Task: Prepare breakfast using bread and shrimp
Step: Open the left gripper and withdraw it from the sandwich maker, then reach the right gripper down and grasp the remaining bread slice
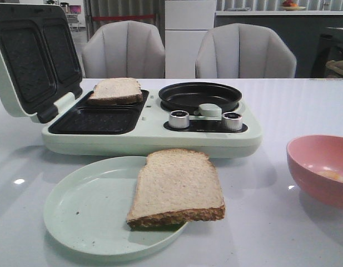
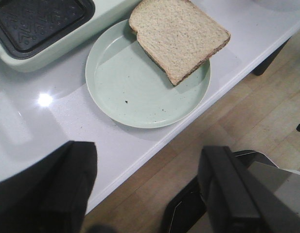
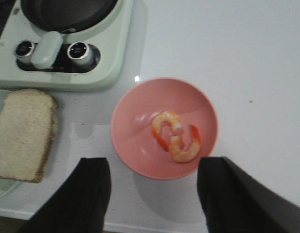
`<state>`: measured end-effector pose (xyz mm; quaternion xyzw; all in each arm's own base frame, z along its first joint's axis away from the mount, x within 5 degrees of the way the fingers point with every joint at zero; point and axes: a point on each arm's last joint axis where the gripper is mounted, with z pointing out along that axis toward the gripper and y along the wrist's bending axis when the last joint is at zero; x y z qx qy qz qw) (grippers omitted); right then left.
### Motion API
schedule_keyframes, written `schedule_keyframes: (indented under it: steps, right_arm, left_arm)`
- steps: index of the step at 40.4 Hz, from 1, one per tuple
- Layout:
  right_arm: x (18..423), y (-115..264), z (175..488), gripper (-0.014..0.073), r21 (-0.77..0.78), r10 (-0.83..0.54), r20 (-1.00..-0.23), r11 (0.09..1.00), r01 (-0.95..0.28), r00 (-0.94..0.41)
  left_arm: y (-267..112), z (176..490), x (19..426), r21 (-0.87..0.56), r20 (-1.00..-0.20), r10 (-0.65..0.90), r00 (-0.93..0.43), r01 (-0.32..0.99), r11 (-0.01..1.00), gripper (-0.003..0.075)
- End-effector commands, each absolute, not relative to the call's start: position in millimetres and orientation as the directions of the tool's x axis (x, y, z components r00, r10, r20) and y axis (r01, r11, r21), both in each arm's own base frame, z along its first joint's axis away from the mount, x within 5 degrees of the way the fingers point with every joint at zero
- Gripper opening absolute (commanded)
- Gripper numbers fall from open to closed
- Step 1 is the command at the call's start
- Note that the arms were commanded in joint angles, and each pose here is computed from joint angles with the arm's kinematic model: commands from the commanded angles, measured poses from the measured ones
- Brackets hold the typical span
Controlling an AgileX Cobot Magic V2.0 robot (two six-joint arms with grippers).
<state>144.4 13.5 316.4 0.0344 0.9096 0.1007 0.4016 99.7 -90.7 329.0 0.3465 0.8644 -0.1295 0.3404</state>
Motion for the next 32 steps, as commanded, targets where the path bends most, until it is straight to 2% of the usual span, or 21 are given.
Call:
schedule_keyframes:
  steps: [1,9,18,24,32]
  right_arm:
    - [152.9,21.0,324.5,0.0507,0.297,0.191,-0.722,0.954,-0.049,-0.665]
    - [172.3,50.6,304.5,0.0507,0.402,0.102,-0.604,0.896,-0.191,-0.791]
    - [196.6,97.3,269.5,0.0507,0.455,-0.014,-0.484,0.85,-0.265,-0.875]
    - [212.8,125.1,242.7,0.0507,0.496,-0.015,-0.407,0.836,-0.235,-0.913]
    - [240.4,141.4,224.7,0.0505,0.519,-0.01,-0.318,0.835,-0.183,-0.948]
  left_arm:
    - [-91.8,340.3,98.3,0.005,-0.741,0.468,-0.481,0.693,0.72,0.0497]
    - [-91.7,340.3,98.3,0.007,-0.741,0.469,-0.48,0.693,0.721,0.0497]
    - [-92.5,341.6,99.2,0.007,-0.754,0.46,-0.47,0.693,0.721,0.0497]
    - [-92.5,341.6,99.2,0.007,-0.754,0.46,-0.47,0.693,0.721,0.0497]
    - [-92.5,341.6,99.2,0.007,-0.754,0.46,-0.47,0.693,0.721,0.0497]
